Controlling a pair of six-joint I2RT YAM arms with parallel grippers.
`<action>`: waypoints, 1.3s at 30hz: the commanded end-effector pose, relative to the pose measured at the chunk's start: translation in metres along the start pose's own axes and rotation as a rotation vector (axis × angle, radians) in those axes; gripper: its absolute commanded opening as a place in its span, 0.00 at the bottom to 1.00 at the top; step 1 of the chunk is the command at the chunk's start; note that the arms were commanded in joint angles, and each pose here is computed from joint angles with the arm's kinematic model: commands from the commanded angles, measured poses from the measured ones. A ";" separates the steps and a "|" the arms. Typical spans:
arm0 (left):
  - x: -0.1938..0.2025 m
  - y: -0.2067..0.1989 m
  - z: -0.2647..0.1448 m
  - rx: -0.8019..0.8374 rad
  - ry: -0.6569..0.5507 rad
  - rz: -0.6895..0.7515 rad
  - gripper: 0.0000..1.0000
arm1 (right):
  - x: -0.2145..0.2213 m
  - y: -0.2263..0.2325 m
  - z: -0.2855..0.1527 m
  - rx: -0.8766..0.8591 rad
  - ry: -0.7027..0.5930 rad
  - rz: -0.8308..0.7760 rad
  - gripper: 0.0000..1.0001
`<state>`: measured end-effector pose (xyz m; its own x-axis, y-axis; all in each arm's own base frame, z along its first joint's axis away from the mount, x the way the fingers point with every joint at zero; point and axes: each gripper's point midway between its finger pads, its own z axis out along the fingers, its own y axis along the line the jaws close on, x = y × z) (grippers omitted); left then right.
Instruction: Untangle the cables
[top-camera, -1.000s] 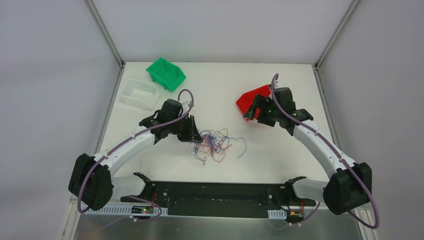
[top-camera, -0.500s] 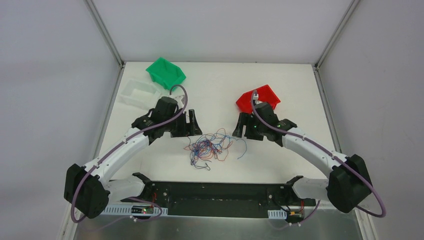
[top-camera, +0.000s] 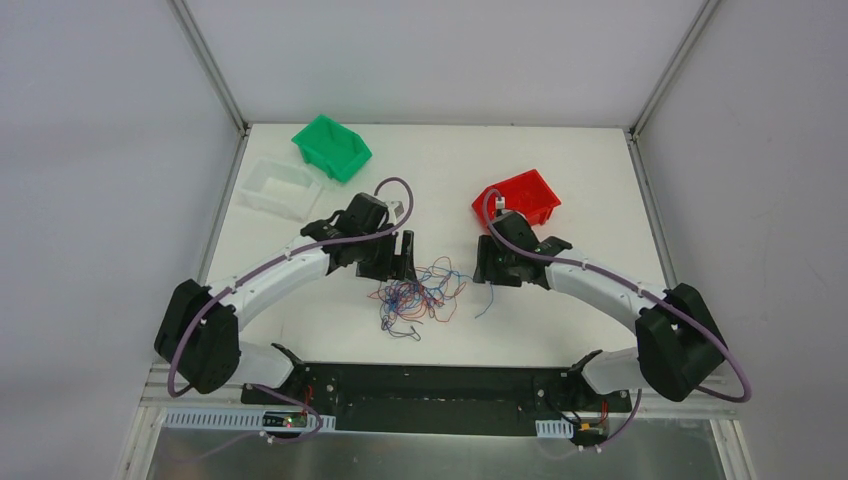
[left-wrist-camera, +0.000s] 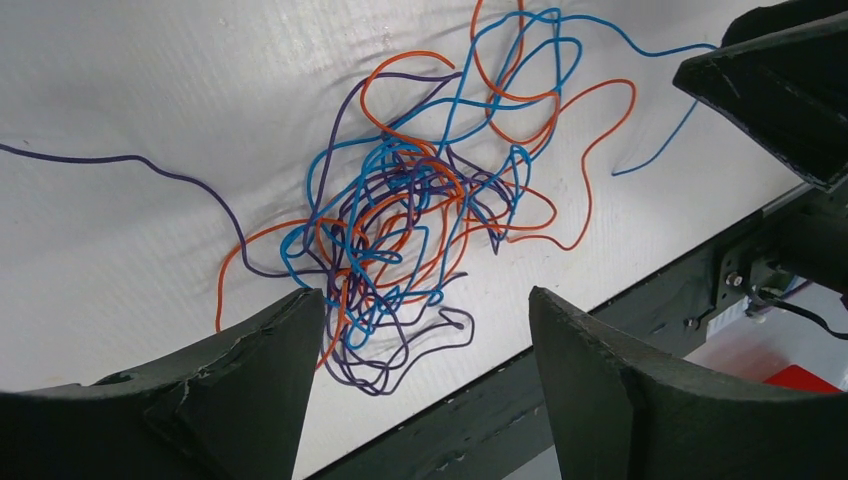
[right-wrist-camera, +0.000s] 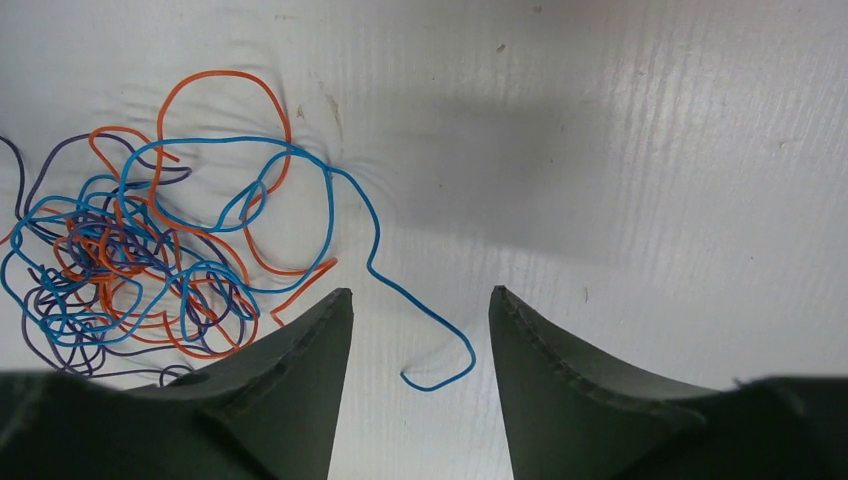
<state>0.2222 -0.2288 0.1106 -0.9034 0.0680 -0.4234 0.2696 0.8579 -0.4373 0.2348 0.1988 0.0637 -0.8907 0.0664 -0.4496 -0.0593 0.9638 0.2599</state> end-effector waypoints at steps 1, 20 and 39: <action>-0.003 0.007 0.015 -0.043 0.040 0.030 0.76 | -0.001 0.007 0.006 -0.028 -0.005 0.017 0.54; 0.028 0.051 0.052 -0.206 0.163 -0.050 0.13 | -0.107 -0.028 -0.117 -0.017 -0.399 0.158 0.00; 0.014 0.110 0.003 -0.452 -0.023 -0.152 0.06 | -0.173 -0.105 -0.289 0.199 -0.935 0.388 0.00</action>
<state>0.2360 -0.1634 0.0394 -0.9431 -0.0273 -0.3315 0.0360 0.9824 -0.1832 0.2718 0.0431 0.3345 -0.2470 0.4965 -0.8321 0.2220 0.8649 0.4502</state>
